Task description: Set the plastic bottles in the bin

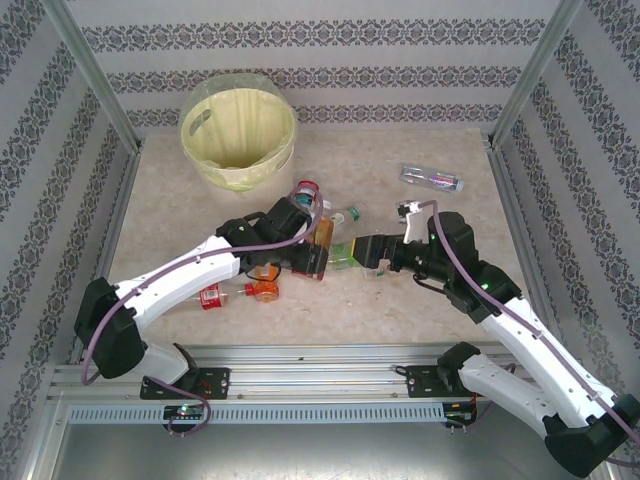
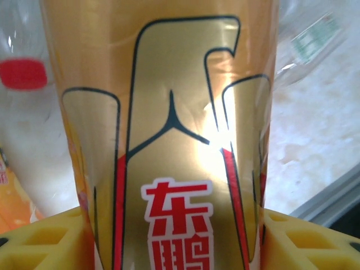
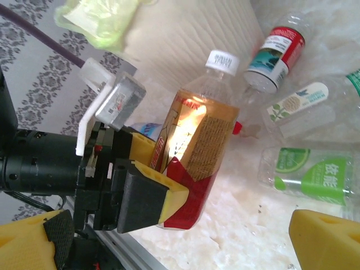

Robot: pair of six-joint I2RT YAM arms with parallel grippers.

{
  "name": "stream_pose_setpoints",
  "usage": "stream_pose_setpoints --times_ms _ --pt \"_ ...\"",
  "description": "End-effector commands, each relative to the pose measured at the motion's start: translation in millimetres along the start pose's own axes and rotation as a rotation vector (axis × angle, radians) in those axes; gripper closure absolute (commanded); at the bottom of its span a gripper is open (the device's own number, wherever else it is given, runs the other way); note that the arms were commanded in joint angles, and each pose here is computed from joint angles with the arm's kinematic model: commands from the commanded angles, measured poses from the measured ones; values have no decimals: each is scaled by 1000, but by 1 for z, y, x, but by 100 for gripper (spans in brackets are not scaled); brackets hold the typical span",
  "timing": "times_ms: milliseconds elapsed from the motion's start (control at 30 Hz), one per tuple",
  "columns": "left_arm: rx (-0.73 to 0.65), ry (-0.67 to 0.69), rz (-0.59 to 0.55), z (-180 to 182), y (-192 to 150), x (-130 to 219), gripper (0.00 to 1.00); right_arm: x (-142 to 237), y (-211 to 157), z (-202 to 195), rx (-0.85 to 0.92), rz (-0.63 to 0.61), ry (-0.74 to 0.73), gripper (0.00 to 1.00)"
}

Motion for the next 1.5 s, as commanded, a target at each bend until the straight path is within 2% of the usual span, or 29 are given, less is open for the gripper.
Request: stream_pose_setpoints --times_ms 0,233,433,767,1033,1200,1467 --pt "-57 -62 -131 -14 36 41 43 10 15 20 35 -41 67 2" --pt "-70 -77 -270 -7 92 98 42 16 24 29 42 -63 60 2" --pt "-8 -130 -397 12 136 129 42 21 24 28 47 -69 39 2" --pt "164 -92 -549 84 187 165 43 28 16 17 58 -67 -17 2" --pt "238 72 -558 147 199 171 43 31 11 10 53 -68 -39 2" --pt "254 171 -485 178 195 159 43 31 10 8 51 -66 -50 2" --pt "239 249 -346 198 178 133 42 31 8 5 46 -62 -59 2"
Point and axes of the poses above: each hand's point on the last joint's axis, 136 mm out from that joint toward the fingers, its own x axis back along the fingers, its own z axis along the line the jaws close on, y = z × x, the point moved 5 cm from there along x, back along the fingers, and after that the axes turned 10 degrees about -x, right-handed, at the moved point
